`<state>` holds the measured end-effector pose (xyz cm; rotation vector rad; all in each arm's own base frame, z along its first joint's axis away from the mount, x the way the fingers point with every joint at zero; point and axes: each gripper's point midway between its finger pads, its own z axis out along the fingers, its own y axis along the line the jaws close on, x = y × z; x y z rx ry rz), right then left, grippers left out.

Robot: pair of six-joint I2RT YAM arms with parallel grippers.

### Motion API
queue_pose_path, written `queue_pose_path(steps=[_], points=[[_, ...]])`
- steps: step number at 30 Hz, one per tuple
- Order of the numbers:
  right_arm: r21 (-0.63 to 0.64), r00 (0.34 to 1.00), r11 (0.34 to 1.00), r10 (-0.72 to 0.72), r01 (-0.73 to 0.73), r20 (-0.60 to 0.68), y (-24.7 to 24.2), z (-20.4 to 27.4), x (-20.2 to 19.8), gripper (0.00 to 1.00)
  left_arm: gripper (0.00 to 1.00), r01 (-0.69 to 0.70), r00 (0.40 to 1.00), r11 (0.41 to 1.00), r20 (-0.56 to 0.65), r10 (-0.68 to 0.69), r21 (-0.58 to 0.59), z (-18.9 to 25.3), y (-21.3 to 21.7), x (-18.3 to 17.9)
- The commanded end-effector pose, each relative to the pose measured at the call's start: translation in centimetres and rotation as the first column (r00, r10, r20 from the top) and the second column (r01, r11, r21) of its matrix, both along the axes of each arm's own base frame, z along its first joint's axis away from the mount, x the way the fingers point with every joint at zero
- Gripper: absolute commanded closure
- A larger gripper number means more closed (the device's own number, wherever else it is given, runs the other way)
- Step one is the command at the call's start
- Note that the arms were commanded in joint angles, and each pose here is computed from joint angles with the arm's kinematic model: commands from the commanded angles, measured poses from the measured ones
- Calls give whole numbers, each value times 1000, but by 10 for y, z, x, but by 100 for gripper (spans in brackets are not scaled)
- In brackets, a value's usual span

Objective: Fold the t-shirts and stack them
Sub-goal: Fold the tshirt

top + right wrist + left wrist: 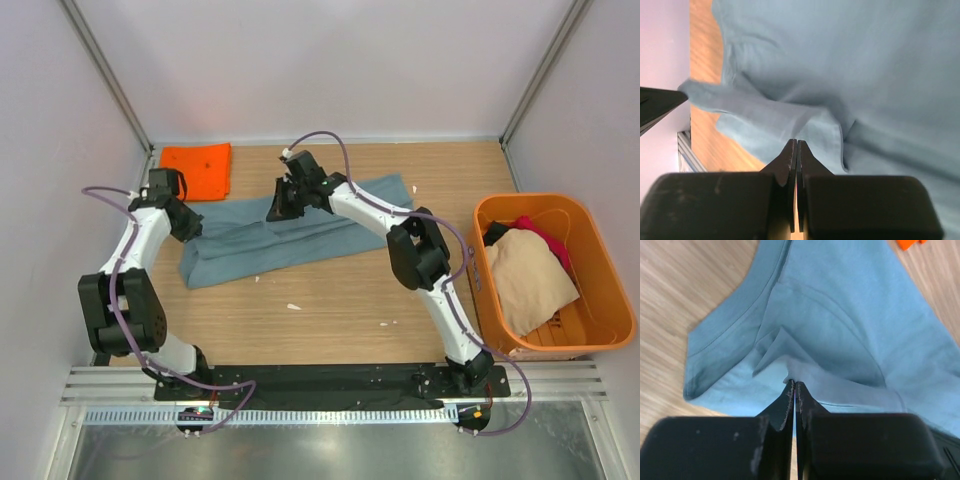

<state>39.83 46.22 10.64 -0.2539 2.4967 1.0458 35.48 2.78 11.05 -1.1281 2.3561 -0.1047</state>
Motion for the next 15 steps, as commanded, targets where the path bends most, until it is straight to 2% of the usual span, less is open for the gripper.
queue_pose_path(steps=[1, 6, 11, 15], points=[[65, 996, 997, 44, -48, 72, 12, 17, 18, 99, 100, 1, 995, 999, 97, -6, 52, 24, 9, 29], [113, 995, 993, 28, -40, 100, 12, 30, 38, 98, 100, 9, 990, 999, 138, -15, 43, 25, 8, 51], [121, 994, 992, 22, -35, 103, 6, 32, 45, 99, 100, 64, 981, 998, 186, -60, -17, 33, -4, 77], [137, 996, 990, 4, -16, 85, -7, 31, 54, 92, 100, 113, 973, 993, 206, -101, -47, 34, -13, 92]])
